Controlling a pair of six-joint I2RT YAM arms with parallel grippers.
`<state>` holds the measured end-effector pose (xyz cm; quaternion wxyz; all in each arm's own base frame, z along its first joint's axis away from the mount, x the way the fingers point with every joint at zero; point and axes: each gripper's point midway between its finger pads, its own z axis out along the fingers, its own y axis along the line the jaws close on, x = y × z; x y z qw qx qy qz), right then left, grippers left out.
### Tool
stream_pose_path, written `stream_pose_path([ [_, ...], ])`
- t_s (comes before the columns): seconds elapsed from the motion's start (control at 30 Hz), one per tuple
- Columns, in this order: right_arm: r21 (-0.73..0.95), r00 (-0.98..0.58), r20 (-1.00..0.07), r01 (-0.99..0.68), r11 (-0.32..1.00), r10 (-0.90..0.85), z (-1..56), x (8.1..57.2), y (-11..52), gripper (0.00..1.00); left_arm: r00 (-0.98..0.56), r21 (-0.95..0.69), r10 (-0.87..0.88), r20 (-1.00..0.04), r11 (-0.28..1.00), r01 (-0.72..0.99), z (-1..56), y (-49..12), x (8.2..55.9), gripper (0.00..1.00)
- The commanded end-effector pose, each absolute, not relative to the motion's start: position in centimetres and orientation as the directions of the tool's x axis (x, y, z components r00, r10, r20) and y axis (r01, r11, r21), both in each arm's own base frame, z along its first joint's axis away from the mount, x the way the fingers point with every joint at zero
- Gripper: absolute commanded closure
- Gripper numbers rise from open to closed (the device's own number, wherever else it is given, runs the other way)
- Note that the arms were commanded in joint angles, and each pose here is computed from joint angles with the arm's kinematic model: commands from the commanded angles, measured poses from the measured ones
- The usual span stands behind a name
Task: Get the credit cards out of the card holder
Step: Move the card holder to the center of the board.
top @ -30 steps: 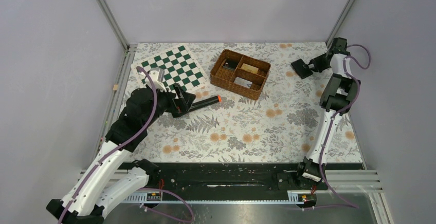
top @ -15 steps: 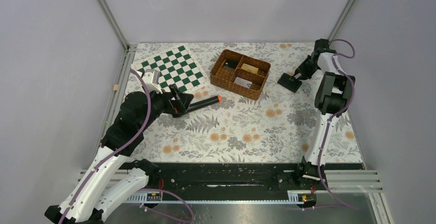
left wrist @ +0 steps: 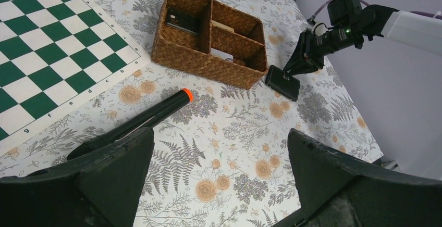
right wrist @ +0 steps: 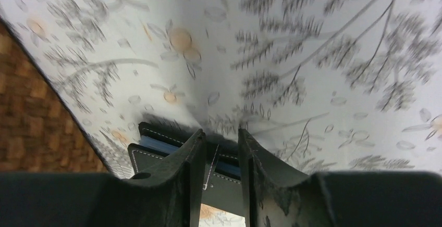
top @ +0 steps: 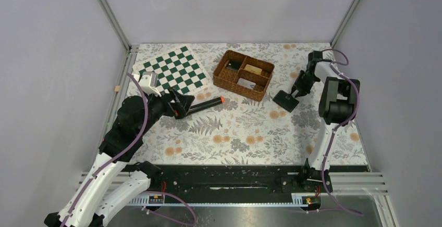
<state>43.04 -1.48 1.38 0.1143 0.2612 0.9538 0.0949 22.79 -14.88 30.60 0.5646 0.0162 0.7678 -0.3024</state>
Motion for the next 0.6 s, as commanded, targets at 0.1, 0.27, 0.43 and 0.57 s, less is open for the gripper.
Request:
stream_pose_path([
  [0.1, 0.230, -0.864, -0.153, 0.441, 0.867, 0.480, 1.9, 38.5, 1.0, 0.64, -0.317, -0.453, -0.344, -0.884, 0.799, 0.396, 32.3, -15.0, 22.6, 0.02],
  [0.27, 0.258, -0.885, -0.148, 0.397, 0.881, 0.442, 2.4, 36.2, 2.9, 0.64, -0.328, -0.442, -0.325, -0.887, 0.805, 0.397, 32.0, -15.1, 22.7, 0.02],
  [0.43, 0.270, -0.859, -0.172, 0.429, 0.862, 0.482, 4.2, 34.5, 3.3, 0.61, -0.376, -0.432, -0.285, -0.882, 0.807, 0.402, 30.7, -15.5, 22.5, 0.02],
  [0.57, 0.329, -0.854, -0.225, 0.386, 0.861, 0.469, 6.0, 34.9, 3.9, 0.52, -0.445, -0.447, -0.240, -0.863, 0.772, 0.451, 29.7, -16.5, 21.0, 0.02],
])
